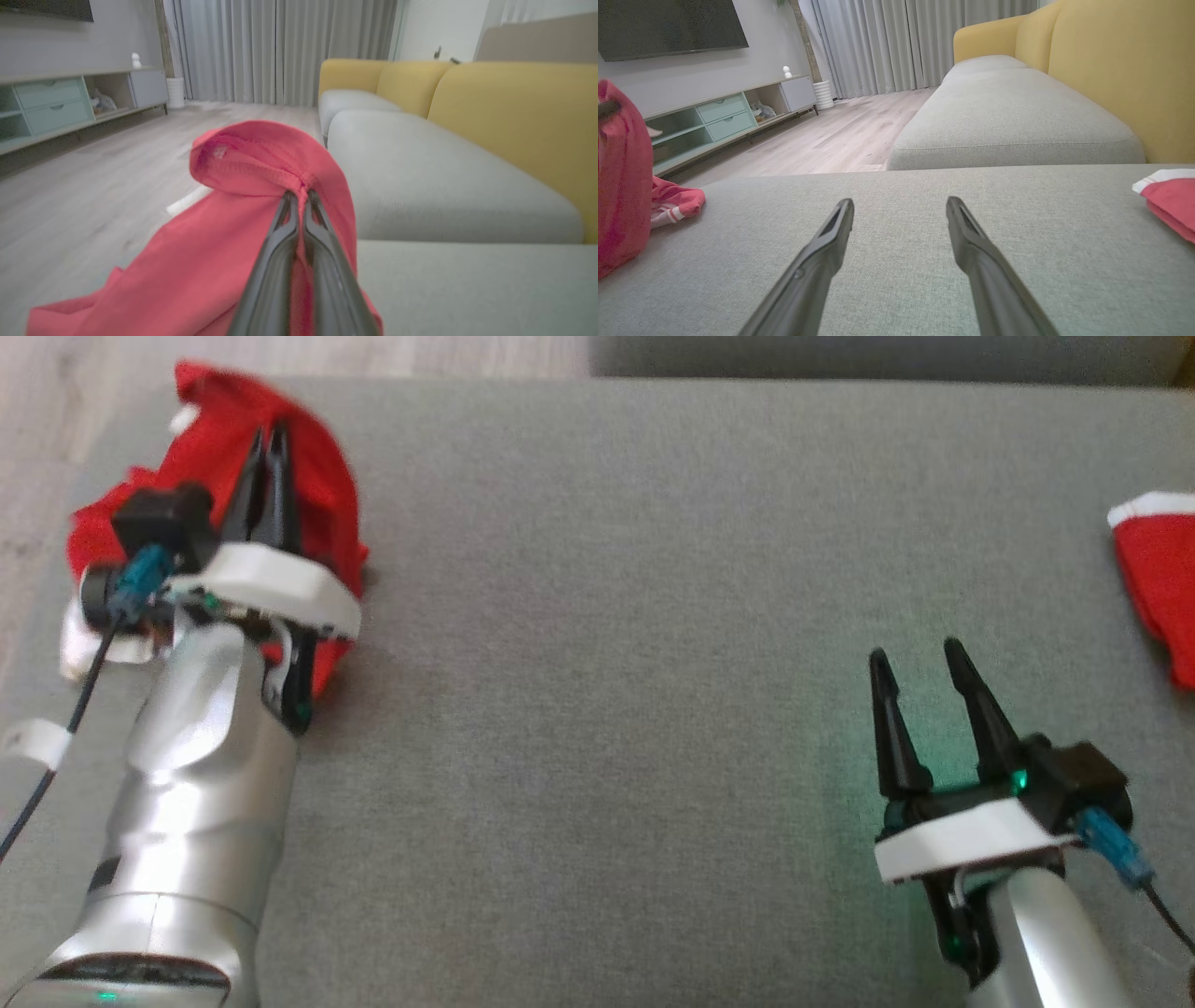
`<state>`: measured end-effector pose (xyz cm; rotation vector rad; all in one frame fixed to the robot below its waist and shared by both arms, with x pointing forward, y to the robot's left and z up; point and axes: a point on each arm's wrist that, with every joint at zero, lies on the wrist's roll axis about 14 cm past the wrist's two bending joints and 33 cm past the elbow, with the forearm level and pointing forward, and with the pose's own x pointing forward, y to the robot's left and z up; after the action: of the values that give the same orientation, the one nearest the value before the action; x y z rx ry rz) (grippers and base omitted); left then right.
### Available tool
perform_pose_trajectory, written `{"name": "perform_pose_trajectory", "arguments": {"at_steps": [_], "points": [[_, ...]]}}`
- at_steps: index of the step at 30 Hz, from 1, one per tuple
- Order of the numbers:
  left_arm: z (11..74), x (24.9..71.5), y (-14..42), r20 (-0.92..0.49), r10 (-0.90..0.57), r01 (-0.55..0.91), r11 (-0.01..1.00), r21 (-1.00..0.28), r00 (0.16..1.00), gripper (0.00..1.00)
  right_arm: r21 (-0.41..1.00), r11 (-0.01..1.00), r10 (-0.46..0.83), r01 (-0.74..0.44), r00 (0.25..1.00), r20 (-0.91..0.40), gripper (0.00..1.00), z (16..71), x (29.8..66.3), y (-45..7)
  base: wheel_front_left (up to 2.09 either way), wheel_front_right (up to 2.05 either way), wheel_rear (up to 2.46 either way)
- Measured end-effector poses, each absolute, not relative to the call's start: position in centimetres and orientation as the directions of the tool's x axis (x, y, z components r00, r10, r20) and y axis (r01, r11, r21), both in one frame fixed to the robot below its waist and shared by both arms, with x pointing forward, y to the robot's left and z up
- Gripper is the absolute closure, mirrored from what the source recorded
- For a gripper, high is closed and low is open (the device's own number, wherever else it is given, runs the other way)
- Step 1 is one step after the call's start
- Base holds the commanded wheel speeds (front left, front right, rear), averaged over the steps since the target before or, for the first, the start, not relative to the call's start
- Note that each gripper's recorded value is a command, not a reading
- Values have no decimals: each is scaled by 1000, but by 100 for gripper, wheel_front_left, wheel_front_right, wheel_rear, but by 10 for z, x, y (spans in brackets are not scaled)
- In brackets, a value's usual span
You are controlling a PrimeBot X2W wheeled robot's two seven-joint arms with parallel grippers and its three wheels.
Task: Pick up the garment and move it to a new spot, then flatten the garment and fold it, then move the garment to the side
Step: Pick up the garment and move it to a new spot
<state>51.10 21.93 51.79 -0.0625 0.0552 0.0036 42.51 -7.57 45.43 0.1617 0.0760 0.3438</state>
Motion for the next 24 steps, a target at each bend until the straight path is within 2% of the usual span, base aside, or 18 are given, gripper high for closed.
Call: {"name": "perform_pose_trajectory", "arguments": {"at_steps": [3,6,9,16,24], "points": [[572,511,211,103,-37,41,999,-32,994,100,174,928,343,-331,938,-47,0,456,417,-75,0,0,0],[637,499,198,299,-87,86,996,14,950,100,172,923,355,-343,934,-41,0,460,411,-72,0,0,0],[668,478,186,407,-129,117,992,54,904,100,175,920,358,-350,933,-18,0,468,410,-70,0,0,0],[691,455,150,500,-228,190,974,127,836,100,176,929,333,-327,943,-9,0,472,407,-79,0,0,0],[694,457,92,510,-373,332,927,174,775,100,193,946,267,-262,964,-2,0,475,401,-103,0,0,0]]}}
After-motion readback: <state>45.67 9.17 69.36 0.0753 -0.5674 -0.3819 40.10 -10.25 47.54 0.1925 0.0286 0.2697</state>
